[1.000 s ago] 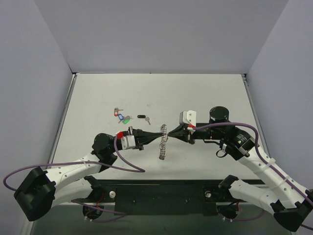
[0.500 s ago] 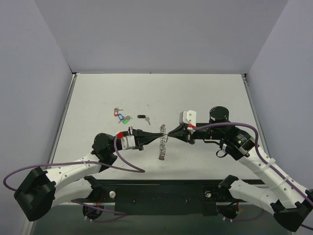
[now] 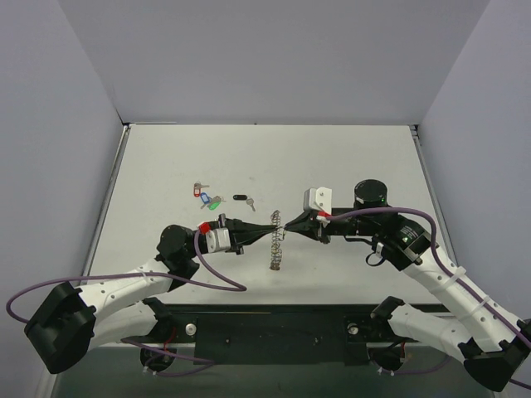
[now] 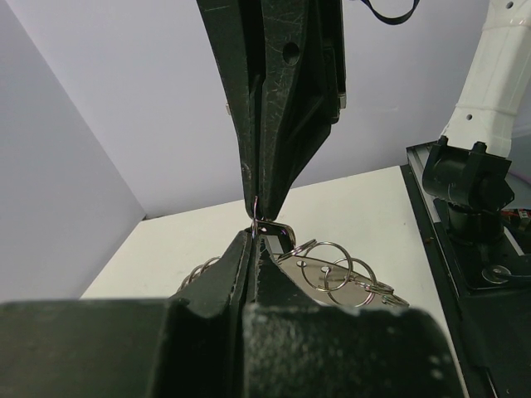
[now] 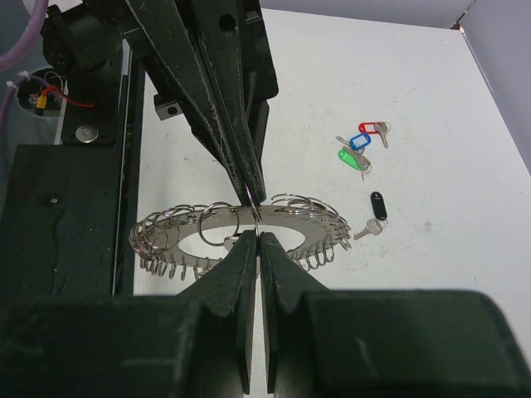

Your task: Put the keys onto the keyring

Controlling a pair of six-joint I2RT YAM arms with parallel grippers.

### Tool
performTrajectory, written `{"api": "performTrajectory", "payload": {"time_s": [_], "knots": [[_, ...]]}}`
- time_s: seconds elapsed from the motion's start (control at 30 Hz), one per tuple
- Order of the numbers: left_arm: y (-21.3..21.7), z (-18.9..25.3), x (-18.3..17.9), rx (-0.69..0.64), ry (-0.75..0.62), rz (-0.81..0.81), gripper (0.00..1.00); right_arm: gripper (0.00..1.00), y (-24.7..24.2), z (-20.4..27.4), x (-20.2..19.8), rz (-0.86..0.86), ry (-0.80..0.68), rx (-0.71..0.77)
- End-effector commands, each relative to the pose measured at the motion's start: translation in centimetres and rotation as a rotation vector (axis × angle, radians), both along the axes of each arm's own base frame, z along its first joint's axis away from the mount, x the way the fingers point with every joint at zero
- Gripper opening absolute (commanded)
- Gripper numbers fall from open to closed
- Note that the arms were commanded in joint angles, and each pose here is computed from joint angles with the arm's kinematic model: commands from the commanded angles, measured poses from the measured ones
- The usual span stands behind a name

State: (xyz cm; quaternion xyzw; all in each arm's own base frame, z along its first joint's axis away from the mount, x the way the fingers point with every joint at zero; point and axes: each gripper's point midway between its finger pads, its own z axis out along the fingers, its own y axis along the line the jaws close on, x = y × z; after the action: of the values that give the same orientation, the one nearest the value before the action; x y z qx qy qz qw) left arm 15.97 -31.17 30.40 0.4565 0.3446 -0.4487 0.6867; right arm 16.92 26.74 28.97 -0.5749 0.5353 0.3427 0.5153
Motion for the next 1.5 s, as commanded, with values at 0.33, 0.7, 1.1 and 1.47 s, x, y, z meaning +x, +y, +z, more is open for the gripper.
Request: {"api": "performTrajectory", "payload": {"time_s": [0.33, 0.7, 1.1, 1.47], "knots": [[0.3, 2.8, -1.1, -0.075, -0.070, -0.043, 0.00, 0.00, 0.8, 0.9, 0.0, 0.040, -0.044, 0.015], [0.0, 2.5, -1.1, -0.056, -0.069, -0.055, 0.00, 0.00, 1.0, 0.9, -0.1, 0.049, -0.047, 0.011], [-0.8, 0.8, -0.5, 0.055, -0.071, -0.042, 0.00, 0.00, 0.8, 1.4, -0.3, 0.062, -0.067, 0.003], [-0.9, 0.3, 0.1, 0.099, -0.079, -0.016, 0.00, 0.00, 0.6, 1.2, -0.4, 0.065, -0.064, -0.011]]}}
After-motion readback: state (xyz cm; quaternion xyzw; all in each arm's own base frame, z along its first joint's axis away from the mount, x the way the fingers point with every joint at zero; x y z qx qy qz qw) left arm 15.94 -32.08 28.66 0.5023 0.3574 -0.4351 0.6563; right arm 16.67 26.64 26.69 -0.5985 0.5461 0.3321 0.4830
